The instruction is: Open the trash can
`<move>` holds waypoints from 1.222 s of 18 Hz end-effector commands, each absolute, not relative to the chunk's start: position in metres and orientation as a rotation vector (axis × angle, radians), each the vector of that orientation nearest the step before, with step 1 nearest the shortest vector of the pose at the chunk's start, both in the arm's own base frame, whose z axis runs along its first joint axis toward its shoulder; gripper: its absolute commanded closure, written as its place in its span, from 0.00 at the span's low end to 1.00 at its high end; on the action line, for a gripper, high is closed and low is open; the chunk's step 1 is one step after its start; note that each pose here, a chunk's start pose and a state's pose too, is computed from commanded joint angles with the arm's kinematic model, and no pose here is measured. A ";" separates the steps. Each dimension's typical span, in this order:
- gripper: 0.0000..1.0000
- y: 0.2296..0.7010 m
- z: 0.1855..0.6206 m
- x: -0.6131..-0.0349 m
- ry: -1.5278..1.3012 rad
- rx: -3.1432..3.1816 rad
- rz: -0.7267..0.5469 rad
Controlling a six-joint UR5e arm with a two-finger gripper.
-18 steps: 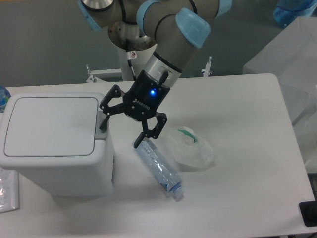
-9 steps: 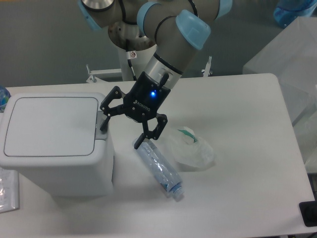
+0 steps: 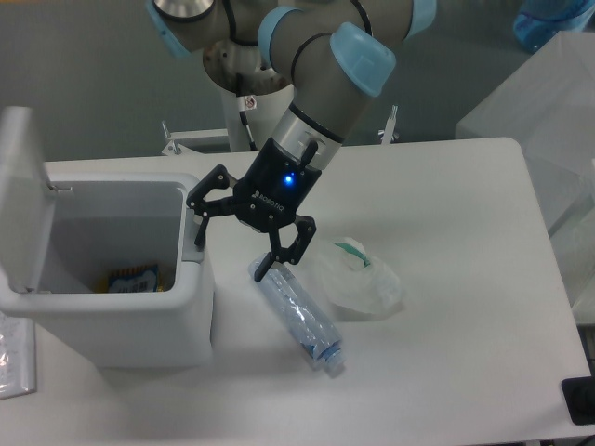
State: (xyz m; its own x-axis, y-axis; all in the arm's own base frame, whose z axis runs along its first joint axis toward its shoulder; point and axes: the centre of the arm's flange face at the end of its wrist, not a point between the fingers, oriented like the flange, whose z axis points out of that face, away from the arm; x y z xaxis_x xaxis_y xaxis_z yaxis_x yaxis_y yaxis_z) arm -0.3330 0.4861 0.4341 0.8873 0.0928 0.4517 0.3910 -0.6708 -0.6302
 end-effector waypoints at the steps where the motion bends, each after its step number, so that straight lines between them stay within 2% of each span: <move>1: 0.00 0.485 0.439 -0.337 -0.350 -2.272 -0.487; 9: 0.00 0.454 0.452 -0.384 -0.435 -2.235 -0.415; 14: 0.00 0.432 0.437 -0.418 -0.486 -2.228 -0.385; 19: 0.00 0.391 0.414 -0.467 -0.340 -2.258 -0.239; 22: 0.00 0.378 0.389 -0.490 -0.221 -2.482 -0.020</move>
